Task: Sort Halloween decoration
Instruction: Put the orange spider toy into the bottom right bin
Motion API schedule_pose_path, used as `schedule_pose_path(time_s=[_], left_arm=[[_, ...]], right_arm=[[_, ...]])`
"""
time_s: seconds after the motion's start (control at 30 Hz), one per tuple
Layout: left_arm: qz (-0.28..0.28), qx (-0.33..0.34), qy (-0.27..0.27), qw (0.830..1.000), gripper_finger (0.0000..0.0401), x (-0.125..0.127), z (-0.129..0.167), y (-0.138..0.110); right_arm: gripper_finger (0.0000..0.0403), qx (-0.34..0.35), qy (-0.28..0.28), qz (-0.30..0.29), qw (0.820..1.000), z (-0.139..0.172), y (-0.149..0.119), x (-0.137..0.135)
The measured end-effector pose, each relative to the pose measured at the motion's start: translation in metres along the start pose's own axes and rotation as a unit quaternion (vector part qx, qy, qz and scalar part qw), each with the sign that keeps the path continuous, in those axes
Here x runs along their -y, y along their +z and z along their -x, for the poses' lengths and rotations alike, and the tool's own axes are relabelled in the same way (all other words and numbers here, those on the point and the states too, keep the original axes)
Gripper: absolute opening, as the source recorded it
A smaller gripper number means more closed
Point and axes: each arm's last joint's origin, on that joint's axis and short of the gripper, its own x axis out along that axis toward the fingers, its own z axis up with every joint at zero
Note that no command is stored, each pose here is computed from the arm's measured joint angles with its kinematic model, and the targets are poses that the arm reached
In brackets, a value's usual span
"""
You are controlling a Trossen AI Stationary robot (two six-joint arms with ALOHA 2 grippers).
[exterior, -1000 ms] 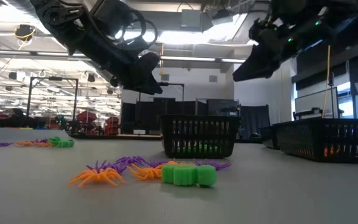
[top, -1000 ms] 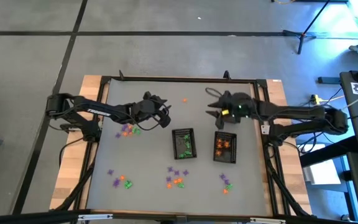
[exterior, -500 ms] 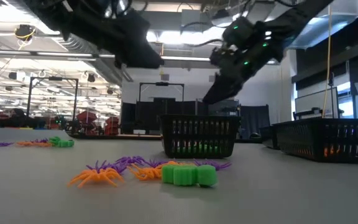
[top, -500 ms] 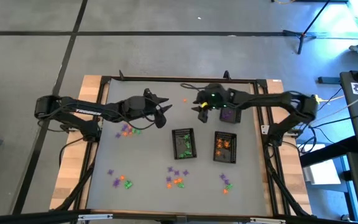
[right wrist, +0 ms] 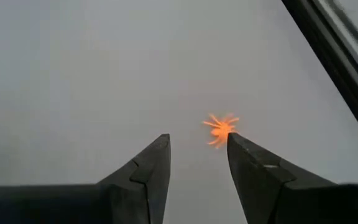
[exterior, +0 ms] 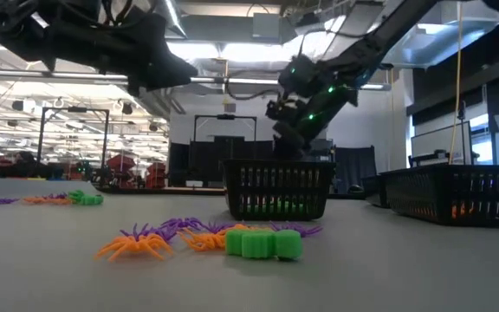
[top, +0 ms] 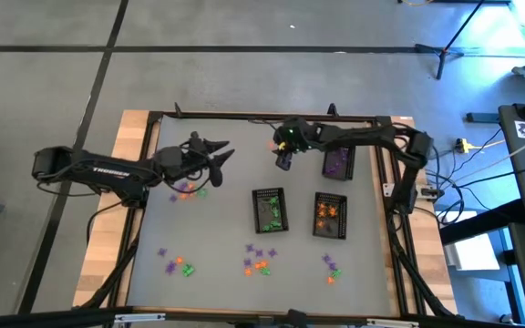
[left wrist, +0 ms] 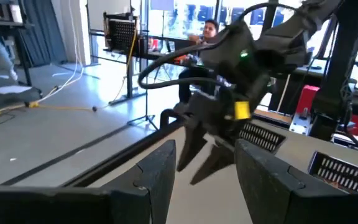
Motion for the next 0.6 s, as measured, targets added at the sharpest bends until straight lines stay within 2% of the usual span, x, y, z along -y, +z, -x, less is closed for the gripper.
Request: schedule_pose_path(time_s=[0.23, 0.37, 0.6], left_arm=[[0.001, 0.003, 0.000, 1.000, 0.0157, 0.000, 0.001, 0.001], [0.002, 0.003, 0.000, 1.000, 0.0157, 0.000, 0.001, 0.001], [0.001, -0.001, 0.000, 1.000, 0.0157, -0.001, 0.000, 0.000]], right_arm=[[0.0157, -0.058, 0.000, -0.028, 0.998, -0.025, 0.001, 0.021], [0.0157, -0.098, -0.005, -0.012, 0.995, -0.039, 0.007, 0.024], [0.0156, -0.128, 0.001, -0.002, 0.992, -0.056, 0.007, 0.026]])
